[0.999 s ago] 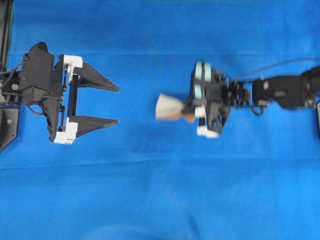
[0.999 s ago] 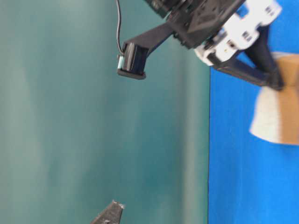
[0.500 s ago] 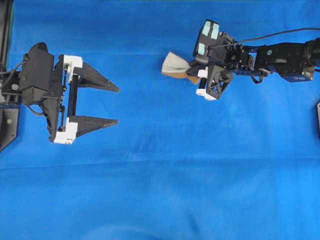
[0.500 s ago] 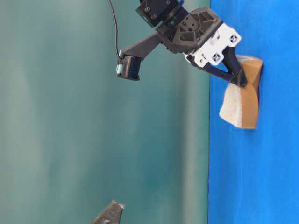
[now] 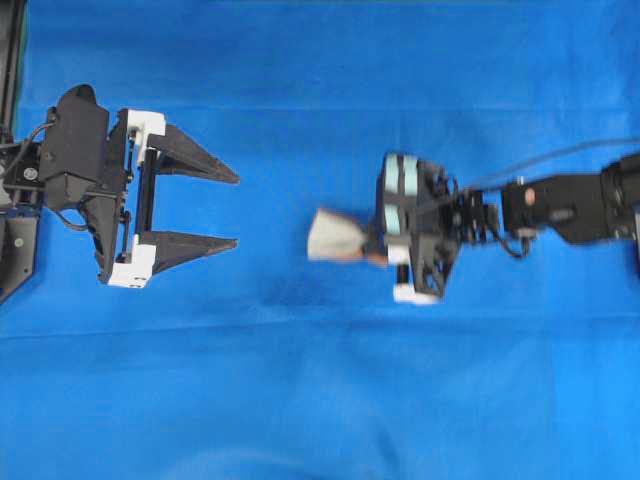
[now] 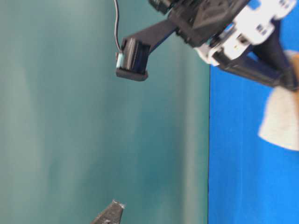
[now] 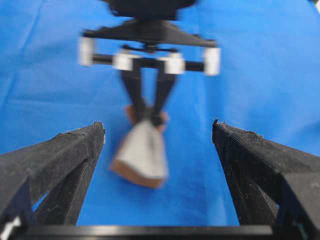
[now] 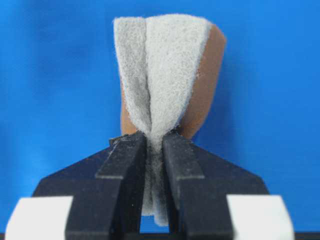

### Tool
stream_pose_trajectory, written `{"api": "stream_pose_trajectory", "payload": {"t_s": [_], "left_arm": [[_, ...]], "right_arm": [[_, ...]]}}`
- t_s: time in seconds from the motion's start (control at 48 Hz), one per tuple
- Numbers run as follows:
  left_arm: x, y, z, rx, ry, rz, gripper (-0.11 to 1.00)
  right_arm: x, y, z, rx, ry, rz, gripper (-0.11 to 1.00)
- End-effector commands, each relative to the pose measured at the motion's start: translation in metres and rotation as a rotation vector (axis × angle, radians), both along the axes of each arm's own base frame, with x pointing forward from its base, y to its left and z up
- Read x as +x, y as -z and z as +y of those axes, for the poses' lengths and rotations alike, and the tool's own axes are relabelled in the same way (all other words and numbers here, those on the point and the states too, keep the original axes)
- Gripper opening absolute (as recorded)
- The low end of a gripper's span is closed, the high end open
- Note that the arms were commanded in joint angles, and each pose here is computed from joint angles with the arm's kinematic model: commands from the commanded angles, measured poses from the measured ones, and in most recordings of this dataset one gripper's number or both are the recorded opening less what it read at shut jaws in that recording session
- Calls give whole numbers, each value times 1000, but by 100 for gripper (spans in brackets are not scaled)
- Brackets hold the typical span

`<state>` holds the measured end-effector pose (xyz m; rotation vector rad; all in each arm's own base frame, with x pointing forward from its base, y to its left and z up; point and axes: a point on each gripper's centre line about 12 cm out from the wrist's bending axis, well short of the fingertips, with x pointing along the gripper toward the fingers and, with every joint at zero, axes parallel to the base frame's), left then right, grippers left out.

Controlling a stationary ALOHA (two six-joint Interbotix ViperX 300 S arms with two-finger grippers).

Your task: Hand over the sponge with the left arm and wipe it with the right arm.

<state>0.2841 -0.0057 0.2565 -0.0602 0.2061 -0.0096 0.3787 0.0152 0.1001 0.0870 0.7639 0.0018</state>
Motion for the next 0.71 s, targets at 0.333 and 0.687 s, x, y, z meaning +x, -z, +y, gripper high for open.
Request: {"api": "stream_pose_trajectory", "payload": {"t_s": [0.333,0.687], "left_arm": [[2,-8,0,-1,1,-29,87],[2,-8,-1,1,2,-29,87]], "right_arm": [[4,-7,14,10,-28,-22,15],[0,-5,-65,-50,113,-10,15]]}}
